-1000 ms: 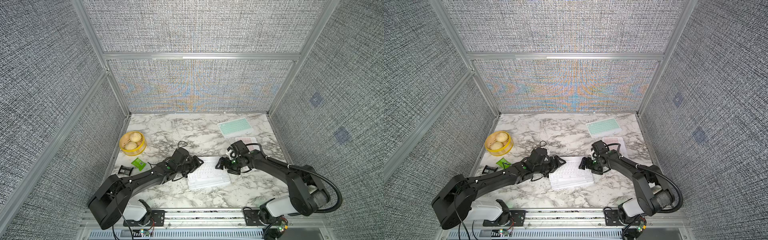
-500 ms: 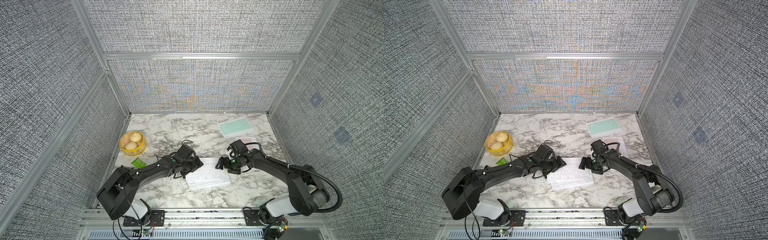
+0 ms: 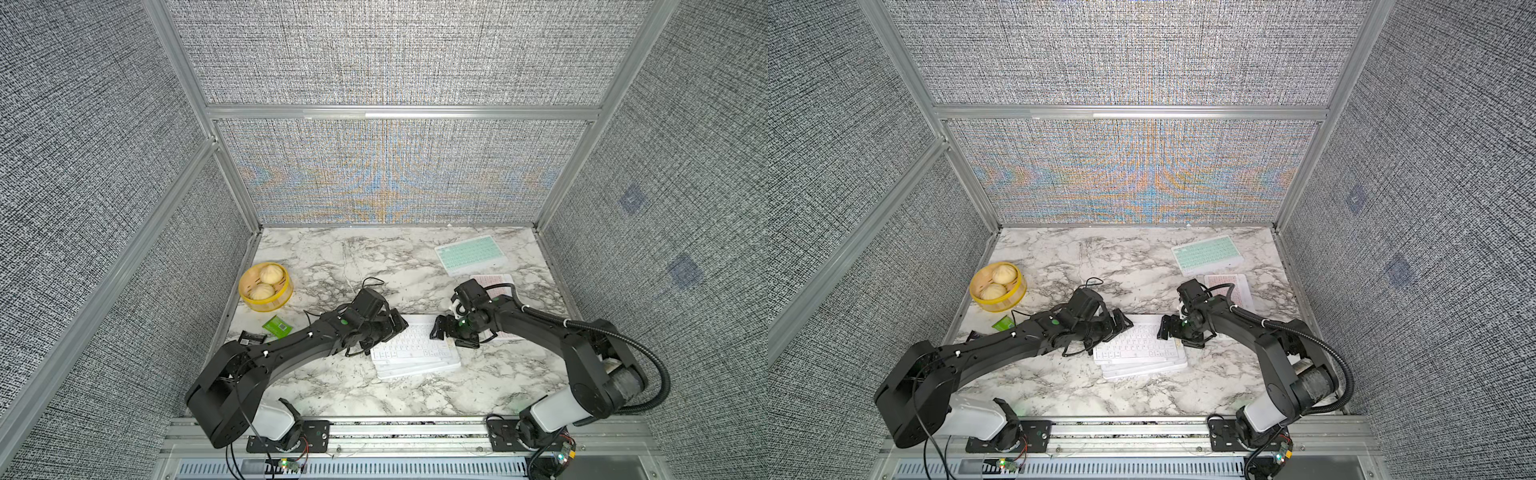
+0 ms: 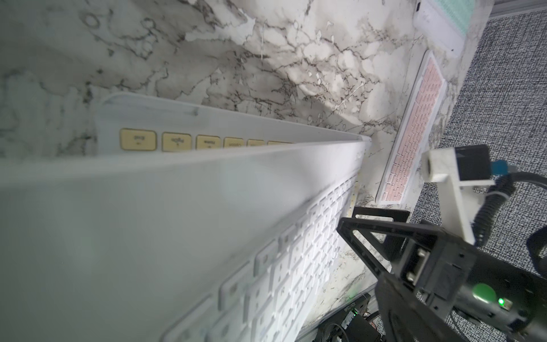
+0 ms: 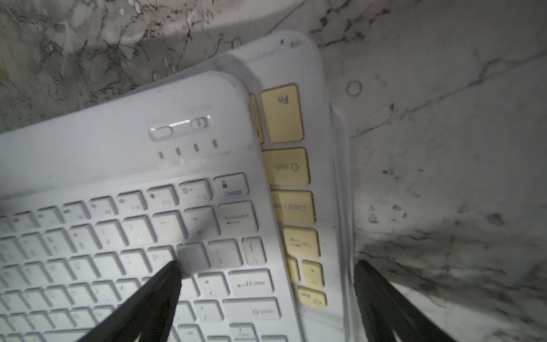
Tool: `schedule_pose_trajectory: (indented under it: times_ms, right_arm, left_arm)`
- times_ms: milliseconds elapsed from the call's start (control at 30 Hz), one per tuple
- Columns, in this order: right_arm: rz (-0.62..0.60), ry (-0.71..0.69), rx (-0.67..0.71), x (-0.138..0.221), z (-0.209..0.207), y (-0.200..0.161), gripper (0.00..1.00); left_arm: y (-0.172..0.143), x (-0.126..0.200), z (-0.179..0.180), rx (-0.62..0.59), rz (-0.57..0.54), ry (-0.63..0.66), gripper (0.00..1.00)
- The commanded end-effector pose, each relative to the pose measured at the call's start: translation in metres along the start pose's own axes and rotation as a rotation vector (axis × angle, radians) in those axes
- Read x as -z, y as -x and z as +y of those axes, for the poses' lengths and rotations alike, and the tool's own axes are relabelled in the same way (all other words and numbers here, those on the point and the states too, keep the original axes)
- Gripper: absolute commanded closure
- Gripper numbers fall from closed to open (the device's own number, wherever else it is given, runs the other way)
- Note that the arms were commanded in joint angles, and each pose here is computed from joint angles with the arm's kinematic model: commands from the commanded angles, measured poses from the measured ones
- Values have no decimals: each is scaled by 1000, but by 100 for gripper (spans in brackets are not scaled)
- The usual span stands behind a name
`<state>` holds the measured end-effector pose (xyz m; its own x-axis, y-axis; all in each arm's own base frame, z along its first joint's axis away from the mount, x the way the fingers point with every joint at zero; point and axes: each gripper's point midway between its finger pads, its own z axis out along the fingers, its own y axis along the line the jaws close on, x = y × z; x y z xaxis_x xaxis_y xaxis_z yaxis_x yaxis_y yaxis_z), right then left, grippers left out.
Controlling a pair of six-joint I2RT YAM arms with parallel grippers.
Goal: Stack the numeric keypads
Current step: Place the numeric keypad at the numeric keypad.
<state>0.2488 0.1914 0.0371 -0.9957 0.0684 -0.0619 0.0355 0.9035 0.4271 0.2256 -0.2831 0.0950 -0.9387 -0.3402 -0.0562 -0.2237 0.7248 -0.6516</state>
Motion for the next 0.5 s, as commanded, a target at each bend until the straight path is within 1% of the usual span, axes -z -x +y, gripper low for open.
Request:
schedule_pose_trajectory:
  times_ms: [0, 100, 333, 467]
  right_arm:
    - [27, -46, 10, -3, -8, -3, 9]
    - [42, -71, 5, -6, -12, -3, 9]
    - [47, -99, -1, -8, -15, -1, 9]
    - [43, -87, -6, -7, -13, 1, 9]
  left_arm:
    - [4, 6, 4, -12, -36, 14, 1]
    - [2, 9, 12, -6, -32, 57, 1]
    - [3, 26, 39, 6, -51, 225, 1]
    - [2, 27, 43, 5, -53, 235, 1]
